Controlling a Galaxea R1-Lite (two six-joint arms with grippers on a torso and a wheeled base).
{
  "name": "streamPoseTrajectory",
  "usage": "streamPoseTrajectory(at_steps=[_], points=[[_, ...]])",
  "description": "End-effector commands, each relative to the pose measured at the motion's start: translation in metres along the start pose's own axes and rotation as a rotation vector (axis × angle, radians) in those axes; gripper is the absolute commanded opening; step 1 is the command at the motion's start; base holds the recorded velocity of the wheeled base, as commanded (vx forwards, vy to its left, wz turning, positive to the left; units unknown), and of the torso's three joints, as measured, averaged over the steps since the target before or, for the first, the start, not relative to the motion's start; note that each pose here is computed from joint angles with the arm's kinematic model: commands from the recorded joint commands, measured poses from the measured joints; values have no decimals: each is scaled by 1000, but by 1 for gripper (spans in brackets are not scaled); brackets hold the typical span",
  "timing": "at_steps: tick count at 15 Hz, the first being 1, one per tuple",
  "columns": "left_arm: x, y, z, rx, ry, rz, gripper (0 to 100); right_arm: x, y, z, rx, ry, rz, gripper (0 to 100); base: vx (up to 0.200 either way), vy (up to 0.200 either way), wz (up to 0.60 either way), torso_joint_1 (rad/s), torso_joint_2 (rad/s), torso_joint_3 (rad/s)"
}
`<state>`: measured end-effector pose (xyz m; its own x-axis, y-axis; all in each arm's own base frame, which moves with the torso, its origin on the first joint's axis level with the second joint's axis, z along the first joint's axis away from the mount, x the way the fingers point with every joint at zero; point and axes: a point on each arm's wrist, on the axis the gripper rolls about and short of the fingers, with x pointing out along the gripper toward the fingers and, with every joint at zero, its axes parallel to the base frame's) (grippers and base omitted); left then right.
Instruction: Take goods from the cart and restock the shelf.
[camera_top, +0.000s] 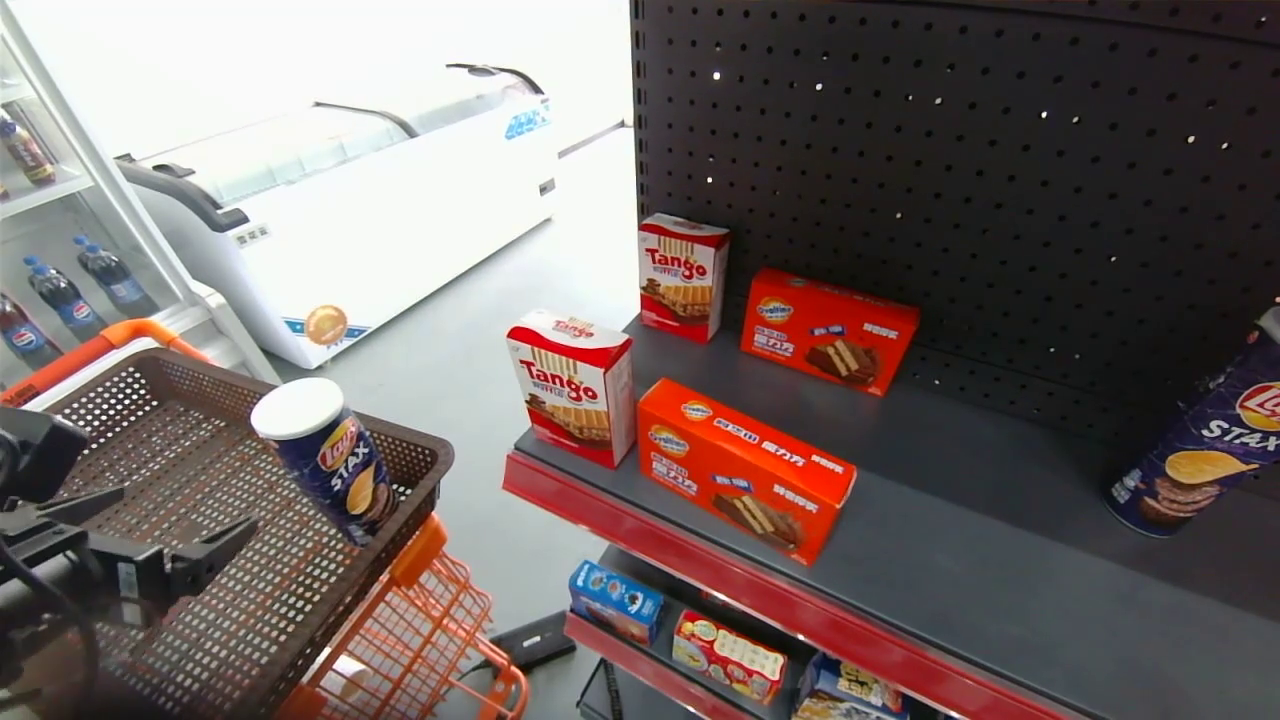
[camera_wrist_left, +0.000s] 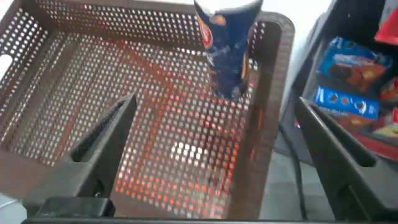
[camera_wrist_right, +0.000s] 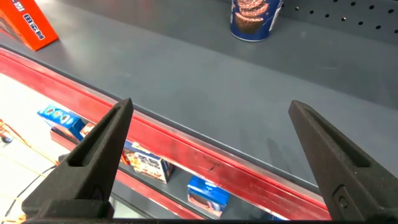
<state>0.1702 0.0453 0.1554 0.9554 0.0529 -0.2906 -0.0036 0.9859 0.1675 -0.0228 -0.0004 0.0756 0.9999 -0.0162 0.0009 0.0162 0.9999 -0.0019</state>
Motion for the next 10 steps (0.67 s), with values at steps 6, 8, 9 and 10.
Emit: streamPoseTrajectory(at_steps=[6, 8, 9, 10], points=[[103, -5, -25, -60, -35, -78, 100, 0, 0, 0, 0, 1, 1, 100, 0, 0, 0, 0, 0, 0], [121, -4, -27, -56, -62, -76, 100, 0, 0, 0, -1, 1, -1, 100, 0, 0, 0, 0, 0, 0], [128, -5, -31, -56, -61, -81, 100, 0, 0, 0, 0, 1, -1, 100, 0, 0, 0, 0, 0, 0], [131, -6, -33, -55, -62, -84, 100, 0, 0, 0, 0, 1, 1, 100, 0, 0, 0, 0, 0, 0]])
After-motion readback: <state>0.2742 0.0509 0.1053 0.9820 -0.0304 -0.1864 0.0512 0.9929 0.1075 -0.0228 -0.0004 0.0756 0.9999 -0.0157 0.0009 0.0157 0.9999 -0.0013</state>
